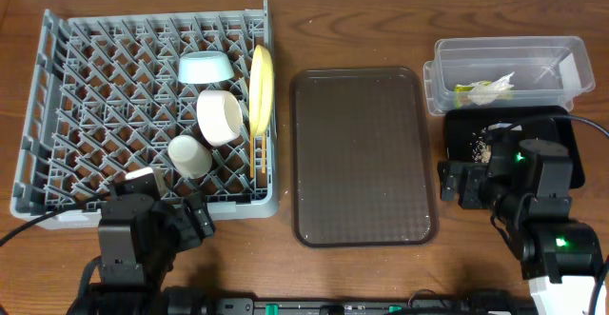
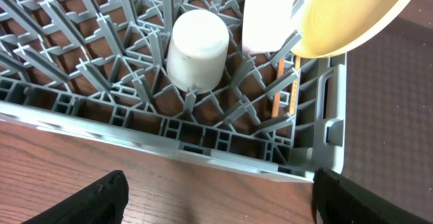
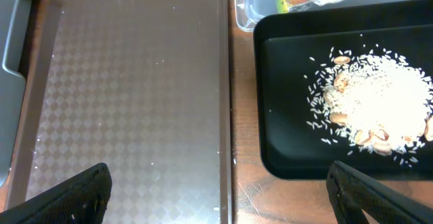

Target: Sort waste into correct bins and load items into the dishwasher rack

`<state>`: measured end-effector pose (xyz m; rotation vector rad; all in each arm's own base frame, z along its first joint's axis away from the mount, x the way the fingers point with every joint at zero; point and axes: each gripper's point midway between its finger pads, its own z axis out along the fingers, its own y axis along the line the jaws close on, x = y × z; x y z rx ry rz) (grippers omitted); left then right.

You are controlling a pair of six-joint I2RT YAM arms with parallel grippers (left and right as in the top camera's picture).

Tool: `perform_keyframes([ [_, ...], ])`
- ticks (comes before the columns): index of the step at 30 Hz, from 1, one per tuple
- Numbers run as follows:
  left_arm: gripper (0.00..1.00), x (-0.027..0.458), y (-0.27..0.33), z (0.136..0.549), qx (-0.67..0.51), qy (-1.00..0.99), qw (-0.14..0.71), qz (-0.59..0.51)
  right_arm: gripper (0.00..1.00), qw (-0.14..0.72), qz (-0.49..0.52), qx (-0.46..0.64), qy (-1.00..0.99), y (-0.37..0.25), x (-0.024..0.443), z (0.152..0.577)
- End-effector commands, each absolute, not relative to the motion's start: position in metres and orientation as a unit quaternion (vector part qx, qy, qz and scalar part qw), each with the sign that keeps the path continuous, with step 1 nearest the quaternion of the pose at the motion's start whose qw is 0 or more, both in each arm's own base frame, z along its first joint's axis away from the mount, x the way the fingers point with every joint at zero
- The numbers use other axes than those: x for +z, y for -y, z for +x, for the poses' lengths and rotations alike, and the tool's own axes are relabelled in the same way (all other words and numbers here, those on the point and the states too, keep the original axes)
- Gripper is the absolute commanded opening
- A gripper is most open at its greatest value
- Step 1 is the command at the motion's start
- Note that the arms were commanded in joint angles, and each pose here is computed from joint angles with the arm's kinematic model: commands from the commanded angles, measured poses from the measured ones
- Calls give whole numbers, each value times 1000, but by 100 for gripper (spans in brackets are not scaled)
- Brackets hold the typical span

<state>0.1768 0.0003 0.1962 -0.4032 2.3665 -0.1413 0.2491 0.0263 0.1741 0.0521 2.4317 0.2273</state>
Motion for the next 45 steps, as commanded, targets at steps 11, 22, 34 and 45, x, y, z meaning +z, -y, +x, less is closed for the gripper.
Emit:
perform_keyframes([
  [11,89,193,-2,176,-51,-919,357,-160,99,337,18,85,-937,-27,170,245],
  [22,89,193,-2,176,-51,-919,357,-160,99,338,18,85,-937,-27,171,245],
  [34,89,193,-2,176,-51,-919,357,-160,99,485,-7,75,-872,-25,206,261],
  [45,90,193,-2,176,-51,-919,357,-160,99,694,-38,50,-718,-23,214,248],
])
